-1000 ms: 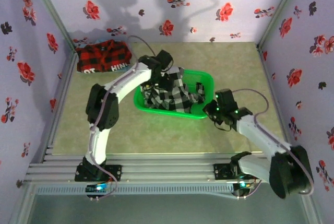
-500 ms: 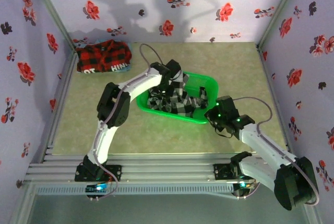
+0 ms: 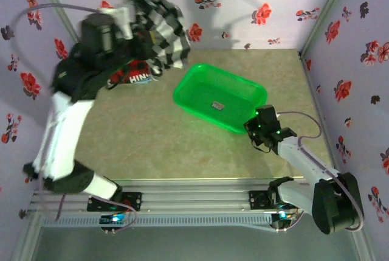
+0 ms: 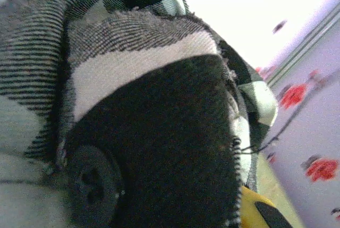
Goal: Fold and stack the long sleeve shirts
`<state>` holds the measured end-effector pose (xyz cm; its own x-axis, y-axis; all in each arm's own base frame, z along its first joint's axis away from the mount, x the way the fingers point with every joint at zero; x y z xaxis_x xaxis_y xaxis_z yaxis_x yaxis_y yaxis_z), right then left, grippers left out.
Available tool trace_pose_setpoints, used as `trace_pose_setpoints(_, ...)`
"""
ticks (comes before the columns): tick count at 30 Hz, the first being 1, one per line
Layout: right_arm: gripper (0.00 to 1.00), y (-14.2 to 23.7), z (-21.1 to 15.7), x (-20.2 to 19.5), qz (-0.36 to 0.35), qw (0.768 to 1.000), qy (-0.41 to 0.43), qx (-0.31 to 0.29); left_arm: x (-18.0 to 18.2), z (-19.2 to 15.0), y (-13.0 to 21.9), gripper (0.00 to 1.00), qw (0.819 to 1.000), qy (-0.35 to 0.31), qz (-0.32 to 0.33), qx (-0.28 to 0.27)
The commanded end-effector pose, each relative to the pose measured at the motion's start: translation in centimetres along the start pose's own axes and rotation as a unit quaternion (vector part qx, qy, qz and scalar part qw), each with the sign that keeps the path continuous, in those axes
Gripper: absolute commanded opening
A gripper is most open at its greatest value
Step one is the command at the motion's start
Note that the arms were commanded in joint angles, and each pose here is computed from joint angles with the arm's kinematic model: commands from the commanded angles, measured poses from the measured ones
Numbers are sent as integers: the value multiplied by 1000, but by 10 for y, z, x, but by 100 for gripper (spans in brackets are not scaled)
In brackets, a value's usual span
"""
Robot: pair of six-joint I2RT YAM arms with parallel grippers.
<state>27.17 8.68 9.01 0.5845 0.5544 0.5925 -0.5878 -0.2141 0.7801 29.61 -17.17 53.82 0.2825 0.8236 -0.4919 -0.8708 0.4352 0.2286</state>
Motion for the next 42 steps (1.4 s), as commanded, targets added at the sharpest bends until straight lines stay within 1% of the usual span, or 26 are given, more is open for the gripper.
trace_pose_setpoints(1, 0, -1, 27, -15, -17, 993, -98, -56, 6, 2, 26, 0, 1000, -27, 14, -7)
trace_pose_setpoints(3, 0, 1, 46, -17, -10, 986, -143, -91, 5, 2, 41, 0, 999, -33, 3, -9)
trace_pose_setpoints(6, 0, 1, 71, -22, -1, 966, -217, -144, 15, -14, 50, 0, 999, -44, 12, 9)
trace_pose_setpoints(10, 0, 0, 103, -23, 20, 930, -303, -205, 39, -56, 44, 0, 997, -38, 39, 59)
trace_pose_setpoints(12, 0, -4, 117, -23, 23, 920, -327, -214, 49, -80, 39, 0, 995, -29, 43, 87)
trace_pose_setpoints(16, 0, -2, 145, -20, 2, 905, -349, -242, 70, -131, 30, 0, 988, -19, 60, 143)
trace_pose_setpoints(19, 1, -1, 161, -24, -15, 892, -362, -270, 88, -163, 25, 0, 982, -14, 79, 172)
trace_pose_setpoints(22, 1, -7, 173, -27, -38, 890, -366, -270, 98, -186, 20, 0, 978, -7, 81, 191)
trace_pose_setpoints(23, 2, -11, 175, -27, -42, 890, -367, -266, 101, -193, 20, 0, 977, -6, 82, 199)
trace_pose_setpoints(26, 2, -24, 180, -27, -47, 887, -381, -258, 102, -201, 10, 0, 977, -3, 75, 197)
trace_pose_setpoints(28, 3, -28, 188, -22, -47, 889, -371, -263, 102, -209, 3, 0, 976, -6, 69, 208)
trace_pose_setpoints(30, 6, -32, 194, -16, -51, 897, -354, -261, 100, -219, -6, 0, 972, -9, 59, 226)
trace_pose_setpoints(31, 11, -36, 197, -13, -50, 900, -349, -255, 101, -224, -12, 0, 971, -7, 60, 233)
trace_pose_setpoints(32, 21, -39, 199, -10, -46, 904, -344, -249, 101, -228, -17, 0, 969, -5, 59, 238)
trace_pose_setpoints(33, 36, -43, 201, -4, -35, 910, -335, -240, 100, -233, -24, 0, 968, -4, 56, 246)
trace_pose_setpoints(34, 47, -45, 202, 1, -28, 917, -325, -229, 98, -237, -33, 11, 966, -3, 51, 254)
trace_pose_setpoints(35, 54, -46, 202, 6, -23, 924, -312, -221, 95, -239, -41, 26, 964, -3, 45, 260)
trace_pose_setpoints(37, 62, -41, 203, 18, -17, 942, -261, -209, 89, -244, -60, 69, 962, 7, 30, 273)
trace_pose_setpoints(39, 69, -32, 198, 23, -28, 956, -219, -194, 86, -240, -72, 99, 961, 15, 26, 275)
trace_pose_setpoints(42, 76, -13, 189, 26, -37, 970, -156, -182, 89, -220, -78, 100, 964, 30, 35, 261)
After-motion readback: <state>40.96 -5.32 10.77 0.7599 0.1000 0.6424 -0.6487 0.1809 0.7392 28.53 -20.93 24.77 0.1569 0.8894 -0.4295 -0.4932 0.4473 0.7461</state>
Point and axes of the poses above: each hand's point on the last joint's axis, 136 mm out from that joint toward the fingers, its own y axis back along the fingers, its own x axis along the line the jaws close on, z = x × y, the point moved 1 cm from there along y, back along the fingers, and after that the axes turned 7 degrees about y, right-handed, at the moved point
